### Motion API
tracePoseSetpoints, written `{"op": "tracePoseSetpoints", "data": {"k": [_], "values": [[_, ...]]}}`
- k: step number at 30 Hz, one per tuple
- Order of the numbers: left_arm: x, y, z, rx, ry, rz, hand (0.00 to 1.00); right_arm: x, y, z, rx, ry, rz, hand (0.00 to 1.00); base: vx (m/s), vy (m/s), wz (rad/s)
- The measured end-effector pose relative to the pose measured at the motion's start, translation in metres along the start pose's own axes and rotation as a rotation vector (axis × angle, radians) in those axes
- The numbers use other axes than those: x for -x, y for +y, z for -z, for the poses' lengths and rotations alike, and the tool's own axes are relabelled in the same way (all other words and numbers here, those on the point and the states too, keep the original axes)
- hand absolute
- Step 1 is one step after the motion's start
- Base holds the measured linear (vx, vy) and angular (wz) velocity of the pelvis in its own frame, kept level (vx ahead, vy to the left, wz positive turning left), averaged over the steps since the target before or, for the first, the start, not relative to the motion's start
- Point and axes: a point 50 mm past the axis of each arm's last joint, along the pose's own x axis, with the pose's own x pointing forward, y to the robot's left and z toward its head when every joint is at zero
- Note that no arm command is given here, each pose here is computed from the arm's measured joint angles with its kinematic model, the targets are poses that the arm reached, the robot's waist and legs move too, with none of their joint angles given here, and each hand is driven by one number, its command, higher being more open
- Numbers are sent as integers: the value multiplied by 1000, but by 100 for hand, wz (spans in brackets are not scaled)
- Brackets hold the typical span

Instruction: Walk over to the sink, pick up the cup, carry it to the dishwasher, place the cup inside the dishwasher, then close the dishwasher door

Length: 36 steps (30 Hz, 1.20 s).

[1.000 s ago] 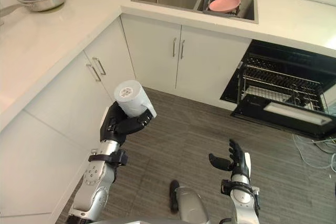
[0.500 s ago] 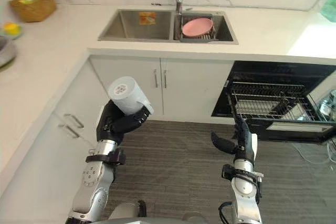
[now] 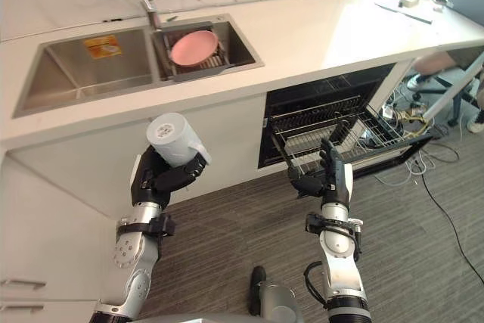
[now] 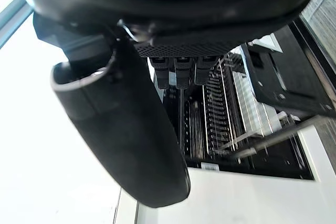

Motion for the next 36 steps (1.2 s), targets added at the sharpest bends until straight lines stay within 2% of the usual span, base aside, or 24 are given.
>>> {"op": "tracePoseSetpoints", "data": {"k": [7, 22, 32, 36], "values": [[6, -6, 9, 31, 38, -2, 30, 8, -2, -22, -20, -115, 4, 90, 251, -40, -48], [2, 4, 6, -48, 26, -14, 30, 15, 18, -13, -81, -70, -141, 90, 148, 129, -37], [-17, -2, -9, -110, -52, 25, 30, 20, 39, -34, -221, -137, -281, 90, 14, 6, -15], [-24, 5, -5, -148, -29, 12, 30, 24, 50, -45, -251, -178, -359, 90, -21, 8, -16]]}}
